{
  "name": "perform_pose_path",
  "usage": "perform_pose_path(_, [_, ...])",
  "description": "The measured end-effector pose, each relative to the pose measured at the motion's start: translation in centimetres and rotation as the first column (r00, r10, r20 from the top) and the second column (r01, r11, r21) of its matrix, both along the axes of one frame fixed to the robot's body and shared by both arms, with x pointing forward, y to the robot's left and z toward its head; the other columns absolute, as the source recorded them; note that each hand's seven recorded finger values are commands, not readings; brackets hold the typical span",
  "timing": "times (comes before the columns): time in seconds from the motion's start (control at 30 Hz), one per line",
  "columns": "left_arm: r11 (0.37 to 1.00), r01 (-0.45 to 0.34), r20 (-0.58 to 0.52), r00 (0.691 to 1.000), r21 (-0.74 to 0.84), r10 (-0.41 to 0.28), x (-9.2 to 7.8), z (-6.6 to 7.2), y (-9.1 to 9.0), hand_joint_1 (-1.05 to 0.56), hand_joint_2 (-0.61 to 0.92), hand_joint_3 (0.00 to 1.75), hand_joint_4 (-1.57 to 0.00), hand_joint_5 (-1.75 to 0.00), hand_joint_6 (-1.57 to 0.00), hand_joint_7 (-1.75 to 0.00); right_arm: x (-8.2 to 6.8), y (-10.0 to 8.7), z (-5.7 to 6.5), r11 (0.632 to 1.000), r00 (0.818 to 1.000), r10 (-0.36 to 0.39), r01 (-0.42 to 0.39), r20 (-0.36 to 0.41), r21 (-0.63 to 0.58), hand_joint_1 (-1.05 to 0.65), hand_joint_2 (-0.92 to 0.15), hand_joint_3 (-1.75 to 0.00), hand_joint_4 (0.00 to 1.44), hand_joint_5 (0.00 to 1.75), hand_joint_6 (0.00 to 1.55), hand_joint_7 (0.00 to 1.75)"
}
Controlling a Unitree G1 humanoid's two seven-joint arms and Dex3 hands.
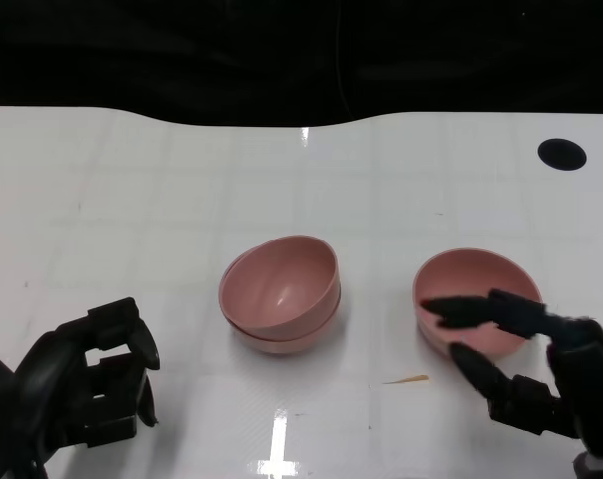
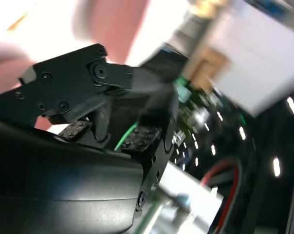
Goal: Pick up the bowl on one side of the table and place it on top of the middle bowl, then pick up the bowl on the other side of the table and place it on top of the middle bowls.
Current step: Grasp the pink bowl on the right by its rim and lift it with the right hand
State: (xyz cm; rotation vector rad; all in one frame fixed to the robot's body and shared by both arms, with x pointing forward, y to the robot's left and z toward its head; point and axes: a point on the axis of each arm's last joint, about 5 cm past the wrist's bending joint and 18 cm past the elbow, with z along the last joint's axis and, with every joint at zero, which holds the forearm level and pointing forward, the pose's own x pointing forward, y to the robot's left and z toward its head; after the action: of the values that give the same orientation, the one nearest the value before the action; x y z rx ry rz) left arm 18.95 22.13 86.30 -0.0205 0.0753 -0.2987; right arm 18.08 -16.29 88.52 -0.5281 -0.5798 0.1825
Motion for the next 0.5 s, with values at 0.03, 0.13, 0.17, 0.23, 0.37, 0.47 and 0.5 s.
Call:
perform_pose_path(0.03, [1.0, 0.0, 0.0, 1.0, 0.001, 0.0, 0.0, 0.0, 0.0, 0.28, 0.77, 1.22, -0.8, -1.75, -0.64, -1.75, 0.1, -0.1, 0.5, 0.995, 1.0, -0.015, 0.015, 0.0, -0.099, -0.97, -0.92, -0.35, 0.42, 0.02, 0.44, 0.01])
perform_pose_path(0.13, [1.0, -0.003, -0.002, 1.0, 0.015, 0.003, 0.0, 0.0, 0.0, 0.28, 0.76, 1.24, -0.79, -1.75, -0.63, -1.75, 0.3, -0.2, 2.2, 0.909, 0.996, -0.085, 0.082, 0.012, -0.409, -0.97, -0.92, -0.28, 0.37, 0.0, 0.4, 0.0])
perform_pose_path(0.17, [1.0, -0.007, -0.002, 1.0, 0.027, 0.007, 0.0, 0.0, -0.1, 0.28, 0.76, 1.24, -0.79, -1.75, -0.63, -1.75, 0.3, -0.2, 2.6, 0.854, 0.993, -0.116, 0.109, 0.018, -0.509, -0.96, -0.92, -0.25, 0.36, 0.0, 0.39, 0.0])
perform_pose_path(0.23, [0.999, -0.021, 0.0, 1.0, 0.047, 0.021, 0.0, 0.1, -0.1, 0.28, 0.75, 1.24, -0.79, -1.75, -0.62, -1.75, 0.5, -0.1, 2.9, 0.755, 0.984, -0.177, 0.153, 0.027, -0.637, -0.95, -0.92, -0.23, 0.35, 0.0, 0.38, 0.0])
perform_pose_path(0.37, [0.998, -0.031, 0.003, 1.0, 0.059, 0.031, 0.0, 0.2, -0.1, 0.28, 0.75, 1.24, -0.78, -1.75, -0.61, -1.75, 0.7, 0.4, 2.5, 0.711, 0.976, -0.217, 0.169, 0.016, -0.683, -0.93, -0.92, -0.22, 0.36, 0.01, 0.39, 0.0])
perform_pose_path(0.47, [0.997, -0.027, 0.01, 1.0, 0.066, 0.027, 0.1, 0.2, -0.3, 0.27, 0.75, 1.25, -0.78, -1.75, -0.61, -1.75, 1.7, 0.9, 1.3, 0.683, 0.973, -0.231, 0.146, -0.022, -0.716, -0.91, -0.92, -0.21, 0.37, 0.01, 0.39, 0.01])
perform_pose_path(0.5, [0.997, -0.028, 0.01, 1.0, 0.066, 0.028, 0.1, 0.3, -0.3, 0.28, 0.75, 1.25, -0.78, -1.75, -0.61, -1.75, 2.0, 0.9, 0.9, 0.673, 0.97, -0.24, 0.14, -0.036, -0.726, -0.9, -0.92, -0.2, 0.37, 0.01, 0.39, 0.0])
